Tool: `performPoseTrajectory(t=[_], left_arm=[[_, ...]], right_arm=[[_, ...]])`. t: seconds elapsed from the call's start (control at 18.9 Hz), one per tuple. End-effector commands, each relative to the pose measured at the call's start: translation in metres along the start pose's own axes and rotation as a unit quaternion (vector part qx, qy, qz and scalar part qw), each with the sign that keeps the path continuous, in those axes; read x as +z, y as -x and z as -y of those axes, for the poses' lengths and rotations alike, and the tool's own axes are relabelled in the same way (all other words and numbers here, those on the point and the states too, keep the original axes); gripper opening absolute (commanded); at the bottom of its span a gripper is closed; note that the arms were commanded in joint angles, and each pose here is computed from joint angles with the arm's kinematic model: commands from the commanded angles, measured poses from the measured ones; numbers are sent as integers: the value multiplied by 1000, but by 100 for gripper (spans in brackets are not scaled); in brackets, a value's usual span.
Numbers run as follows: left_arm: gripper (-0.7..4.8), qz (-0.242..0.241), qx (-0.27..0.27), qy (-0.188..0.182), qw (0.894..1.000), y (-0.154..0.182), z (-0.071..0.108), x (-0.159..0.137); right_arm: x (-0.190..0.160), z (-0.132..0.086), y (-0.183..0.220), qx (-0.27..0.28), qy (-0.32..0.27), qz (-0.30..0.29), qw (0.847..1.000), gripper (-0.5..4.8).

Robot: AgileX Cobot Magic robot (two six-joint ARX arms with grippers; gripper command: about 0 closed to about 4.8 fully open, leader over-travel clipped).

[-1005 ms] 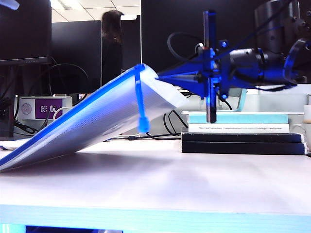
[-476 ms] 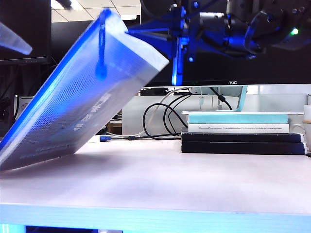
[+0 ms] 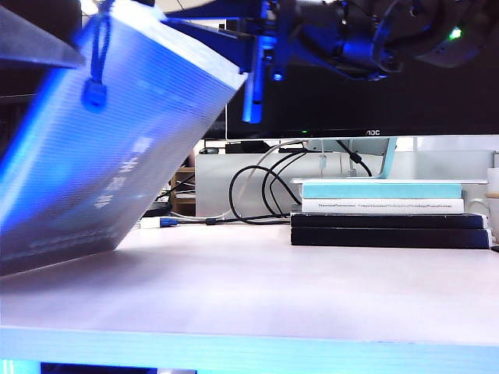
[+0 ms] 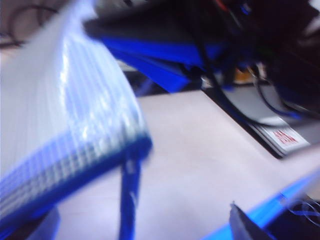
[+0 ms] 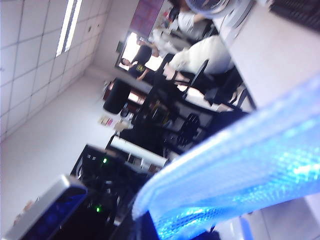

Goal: Pick up the transparent plastic file bag with a blue zipper and open its zipper.

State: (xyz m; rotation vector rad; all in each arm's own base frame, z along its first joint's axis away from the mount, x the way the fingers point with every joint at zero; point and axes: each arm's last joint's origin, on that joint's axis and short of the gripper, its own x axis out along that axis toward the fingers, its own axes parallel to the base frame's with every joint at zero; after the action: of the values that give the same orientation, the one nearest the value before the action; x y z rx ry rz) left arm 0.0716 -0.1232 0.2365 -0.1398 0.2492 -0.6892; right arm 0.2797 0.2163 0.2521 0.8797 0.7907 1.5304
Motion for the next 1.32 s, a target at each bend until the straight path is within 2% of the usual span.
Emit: performPoseTrajectory(t=[0.05,0.11,0.21,0.26,0.42,0.48,0.58,0.63,0.69,0.74,0.79,0.85,0.95,1.06,1.16,1.32], left_arm=[[479,23,15,-4,1000,0,0,4],[447,22,12,-4,1000,0,0,4],[102,13,8,-9,1000,0,0,3],[11,9,9,-15,1000,0,0,2],[-5,5,-8,-36,999,1,1,3],[-6,1,-12,-37,999,4,1,6],[-6,-25,-5,-68,997,15,0,21],[-6,-33,-3,-84,996,19,0,27],[-6,-40,0,-103,994,23,1,35],[-6,-45,7,-117,992,27,1,42],[-6,-49,31,-152,987,35,0,55],[-6,-45,45,-161,985,38,-1,61],[-6,-33,47,-175,983,41,0,69],[-6,-33,50,-187,980,44,0,74],[-6,-48,54,-193,979,43,-1,72],[-6,-42,86,-198,976,44,-2,73]], right_arm=[[-3,-9,-9,19,16,-13,1000,-7],[-5,-10,-11,21,16,-16,1000,-7],[-7,-10,-13,25,17,-23,999,-7],[-7,-11,-13,27,17,-29,999,-7],[-5,-11,-8,35,29,-47,998,-7],[-3,-12,-3,43,40,-68,996,-7],[3,-17,18,79,97,-158,979,-5],[6,-18,25,78,103,-164,978,-4],[9,-21,33,73,113,-148,980,26],[13,-23,39,68,126,-132,981,87],[14,-24,41,66,134,-119,982,226],[14,-24,41,66,133,-118,982,247],[14,-25,41,68,139,-119,981,248],[13,-39,40,89,210,-116,967,259],[14,-49,41,92,223,-116,964,266],[12,-65,42,99,235,-122,959,266]])
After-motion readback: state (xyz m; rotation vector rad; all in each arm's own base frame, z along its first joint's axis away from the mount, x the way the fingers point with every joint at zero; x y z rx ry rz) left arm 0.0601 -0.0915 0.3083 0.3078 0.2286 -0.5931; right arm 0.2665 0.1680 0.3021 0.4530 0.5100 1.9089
